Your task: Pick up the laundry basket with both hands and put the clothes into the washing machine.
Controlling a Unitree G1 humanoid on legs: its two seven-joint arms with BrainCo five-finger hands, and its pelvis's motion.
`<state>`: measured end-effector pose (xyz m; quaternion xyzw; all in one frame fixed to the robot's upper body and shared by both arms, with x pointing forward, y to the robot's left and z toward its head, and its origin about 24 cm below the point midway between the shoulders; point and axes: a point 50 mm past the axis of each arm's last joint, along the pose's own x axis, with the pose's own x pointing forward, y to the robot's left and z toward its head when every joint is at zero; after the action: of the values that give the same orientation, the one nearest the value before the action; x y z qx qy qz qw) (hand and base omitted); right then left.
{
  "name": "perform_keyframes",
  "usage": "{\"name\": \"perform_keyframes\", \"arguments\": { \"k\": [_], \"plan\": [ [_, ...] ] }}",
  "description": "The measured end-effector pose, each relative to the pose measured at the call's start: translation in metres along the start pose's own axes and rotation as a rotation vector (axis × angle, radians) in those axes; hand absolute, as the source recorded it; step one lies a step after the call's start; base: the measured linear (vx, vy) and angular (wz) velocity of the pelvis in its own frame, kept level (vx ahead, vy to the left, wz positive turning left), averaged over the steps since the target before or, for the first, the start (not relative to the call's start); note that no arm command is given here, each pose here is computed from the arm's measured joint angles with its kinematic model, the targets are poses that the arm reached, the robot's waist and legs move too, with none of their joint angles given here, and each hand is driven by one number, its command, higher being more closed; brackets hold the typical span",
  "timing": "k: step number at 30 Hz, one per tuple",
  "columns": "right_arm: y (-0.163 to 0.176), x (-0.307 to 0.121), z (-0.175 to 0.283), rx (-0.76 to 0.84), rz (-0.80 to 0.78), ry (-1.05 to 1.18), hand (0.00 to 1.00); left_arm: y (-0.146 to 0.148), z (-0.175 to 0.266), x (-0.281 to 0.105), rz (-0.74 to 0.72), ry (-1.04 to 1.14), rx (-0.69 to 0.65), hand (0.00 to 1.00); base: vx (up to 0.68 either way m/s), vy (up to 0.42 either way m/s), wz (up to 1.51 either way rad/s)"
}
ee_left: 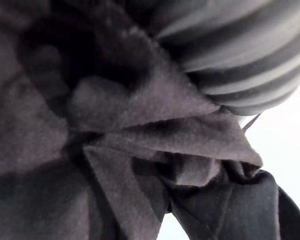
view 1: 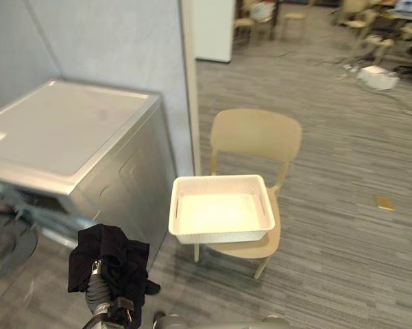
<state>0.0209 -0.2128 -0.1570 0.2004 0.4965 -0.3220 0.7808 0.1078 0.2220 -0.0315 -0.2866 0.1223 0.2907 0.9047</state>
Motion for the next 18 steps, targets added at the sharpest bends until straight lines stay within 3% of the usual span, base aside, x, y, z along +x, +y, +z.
{"name": "perform_keyframes", "arguments": {
  "k": [6,9,18],
  "plan": [
    [0.047,0.007,0.062,-0.016,0.119,-0.209,0.00,-0.028,-0.006,0.008,-0.109,0.028,0.002,1.00,0.06,-0.017,1.36],
    [0.057,0.005,0.064,0.000,0.135,-0.223,0.00,-0.032,-0.004,0.010,-0.125,0.021,0.000,1.00,0.07,0.105,0.69],
    [0.072,0.004,0.048,0.024,0.136,-0.156,0.00,-0.048,0.003,0.021,-0.182,-0.013,0.002,1.00,0.09,0.364,0.41]
  ]
}}
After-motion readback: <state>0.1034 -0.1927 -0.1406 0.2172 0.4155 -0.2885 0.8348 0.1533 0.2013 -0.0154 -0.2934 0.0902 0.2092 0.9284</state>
